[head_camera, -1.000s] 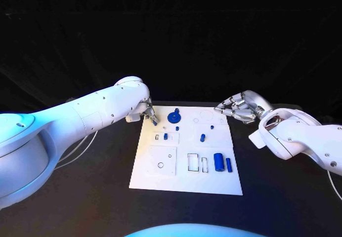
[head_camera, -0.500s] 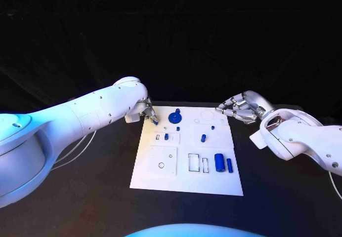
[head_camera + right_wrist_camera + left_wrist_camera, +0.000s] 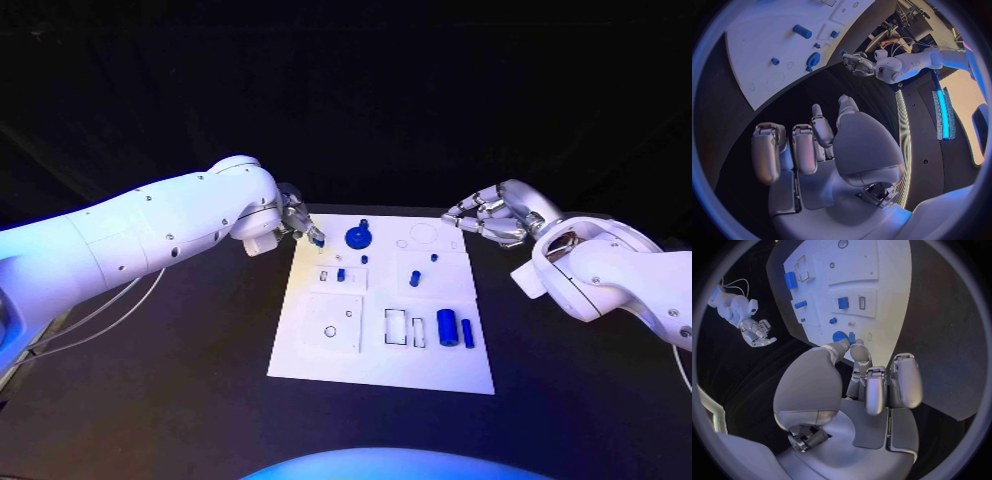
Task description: Assemble the parts on the task board
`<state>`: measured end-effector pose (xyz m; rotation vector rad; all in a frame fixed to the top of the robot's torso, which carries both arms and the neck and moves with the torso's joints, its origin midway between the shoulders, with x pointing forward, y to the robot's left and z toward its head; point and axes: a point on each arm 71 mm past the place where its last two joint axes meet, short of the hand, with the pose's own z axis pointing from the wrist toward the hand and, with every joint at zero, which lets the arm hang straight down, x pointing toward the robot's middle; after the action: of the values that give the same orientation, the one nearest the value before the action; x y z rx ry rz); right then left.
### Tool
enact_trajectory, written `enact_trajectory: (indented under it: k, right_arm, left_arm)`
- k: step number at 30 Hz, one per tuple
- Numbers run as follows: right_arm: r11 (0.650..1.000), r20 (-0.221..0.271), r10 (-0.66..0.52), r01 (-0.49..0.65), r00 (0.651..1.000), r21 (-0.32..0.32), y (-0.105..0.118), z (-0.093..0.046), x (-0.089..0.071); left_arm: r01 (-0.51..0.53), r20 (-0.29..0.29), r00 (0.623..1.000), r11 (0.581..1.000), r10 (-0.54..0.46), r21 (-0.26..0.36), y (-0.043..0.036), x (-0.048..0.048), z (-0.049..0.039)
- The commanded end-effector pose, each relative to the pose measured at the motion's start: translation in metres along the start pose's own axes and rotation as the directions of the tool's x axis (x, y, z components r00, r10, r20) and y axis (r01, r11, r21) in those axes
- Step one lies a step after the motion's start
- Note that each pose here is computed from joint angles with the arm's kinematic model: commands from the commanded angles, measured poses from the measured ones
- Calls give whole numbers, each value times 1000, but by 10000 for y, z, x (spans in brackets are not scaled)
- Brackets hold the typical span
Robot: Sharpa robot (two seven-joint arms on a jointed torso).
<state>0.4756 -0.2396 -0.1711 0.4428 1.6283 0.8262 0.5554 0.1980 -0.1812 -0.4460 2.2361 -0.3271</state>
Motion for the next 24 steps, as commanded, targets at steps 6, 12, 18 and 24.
enact_trajectory:
  k: [6, 12, 18, 24]
  right_arm:
    - [1000, -8, -7, 6, 1000, -9, 0, -8, 1]
    - [1000, -10, -6, 6, 1000, -9, -6, -11, 6]
    - [1000, -12, -5, 5, 1000, -8, -12, -12, 18]
    - [1000, -15, -5, 5, 1000, -7, -16, -13, 28]
  left_arm:
    - [48, 111, 992, 996, -55, 69, 82, 135, -130]
    - [-18, 125, 992, 995, 6, 93, 121, 336, -161]
    - [-74, 118, 991, 993, 63, 91, 117, 456, -142]
    - [-111, 113, 988, 990, 101, 82, 96, 523, -110]
